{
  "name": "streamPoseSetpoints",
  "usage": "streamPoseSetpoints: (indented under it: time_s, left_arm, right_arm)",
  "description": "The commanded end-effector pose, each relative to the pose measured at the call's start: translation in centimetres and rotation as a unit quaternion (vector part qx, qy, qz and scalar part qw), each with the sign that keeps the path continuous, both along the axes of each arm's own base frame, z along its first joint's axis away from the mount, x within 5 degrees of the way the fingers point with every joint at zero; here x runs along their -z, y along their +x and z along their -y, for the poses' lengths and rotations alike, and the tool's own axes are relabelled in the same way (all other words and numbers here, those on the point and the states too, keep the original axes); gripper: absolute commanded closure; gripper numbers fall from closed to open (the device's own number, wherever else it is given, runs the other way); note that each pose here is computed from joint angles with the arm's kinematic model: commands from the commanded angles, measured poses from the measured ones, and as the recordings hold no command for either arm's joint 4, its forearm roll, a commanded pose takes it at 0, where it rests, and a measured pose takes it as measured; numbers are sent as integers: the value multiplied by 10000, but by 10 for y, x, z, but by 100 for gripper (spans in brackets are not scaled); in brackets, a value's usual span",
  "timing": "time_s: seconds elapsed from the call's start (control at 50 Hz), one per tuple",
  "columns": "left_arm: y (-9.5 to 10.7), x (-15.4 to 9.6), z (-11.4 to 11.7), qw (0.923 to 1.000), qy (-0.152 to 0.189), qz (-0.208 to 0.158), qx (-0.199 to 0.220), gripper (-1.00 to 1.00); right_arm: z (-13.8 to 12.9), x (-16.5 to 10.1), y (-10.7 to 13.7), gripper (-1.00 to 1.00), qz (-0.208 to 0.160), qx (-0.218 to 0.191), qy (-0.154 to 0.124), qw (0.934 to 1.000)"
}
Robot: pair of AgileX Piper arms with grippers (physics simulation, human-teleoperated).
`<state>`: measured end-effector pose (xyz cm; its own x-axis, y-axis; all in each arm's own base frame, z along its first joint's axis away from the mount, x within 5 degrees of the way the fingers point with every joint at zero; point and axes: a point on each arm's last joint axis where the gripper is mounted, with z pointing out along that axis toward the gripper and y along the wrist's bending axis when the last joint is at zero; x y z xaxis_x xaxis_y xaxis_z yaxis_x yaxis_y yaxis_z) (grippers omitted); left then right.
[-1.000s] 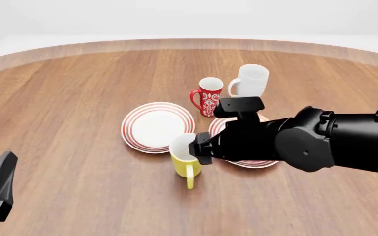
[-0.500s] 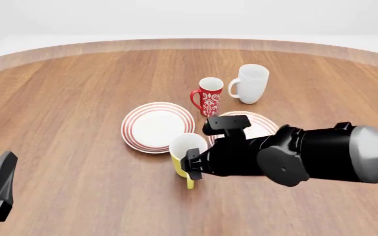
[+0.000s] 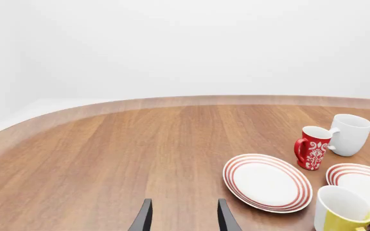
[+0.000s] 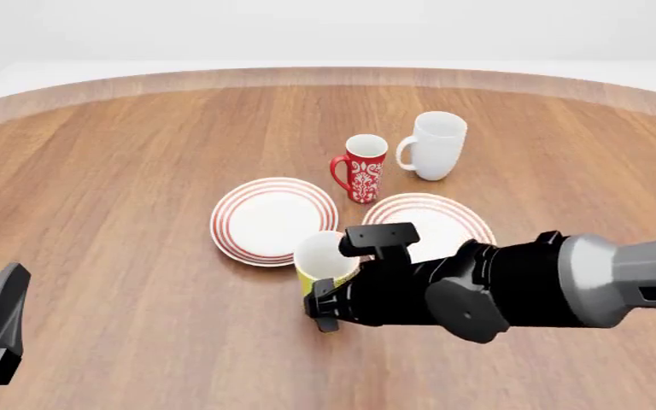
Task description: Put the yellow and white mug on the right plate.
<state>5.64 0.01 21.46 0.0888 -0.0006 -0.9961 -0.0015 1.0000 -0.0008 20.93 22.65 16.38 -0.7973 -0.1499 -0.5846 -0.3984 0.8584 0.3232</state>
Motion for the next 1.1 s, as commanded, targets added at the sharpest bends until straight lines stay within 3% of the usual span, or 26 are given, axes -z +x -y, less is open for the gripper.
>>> streamPoseSetpoints:
  time_s: [0.02, 0.36, 0.38, 0.68, 1.1]
  left_arm:
    - [0, 0, 0, 10000, 0, 0, 0, -100]
    - [0, 0, 0, 10000, 0, 0, 0, -100]
    - [0, 0, 0, 10000, 0, 0, 0, -100]
    - [0, 0, 0, 10000, 0, 0, 0, -100]
    - [0, 0, 0, 10000, 0, 0, 0, -100]
  right_arm:
    - [-1, 13, -2, -100, -79, 20, 1, 10000]
    - [-5, 26, -7, -100, -193, 39, 24, 9998]
    - [-2, 24, -6, 100, -151, 43, 26, 9999]
    - [6, 13, -4, 100, -46, 70, 16, 10000]
    - [16, -39, 12, 100, 447, -28, -18, 9990]
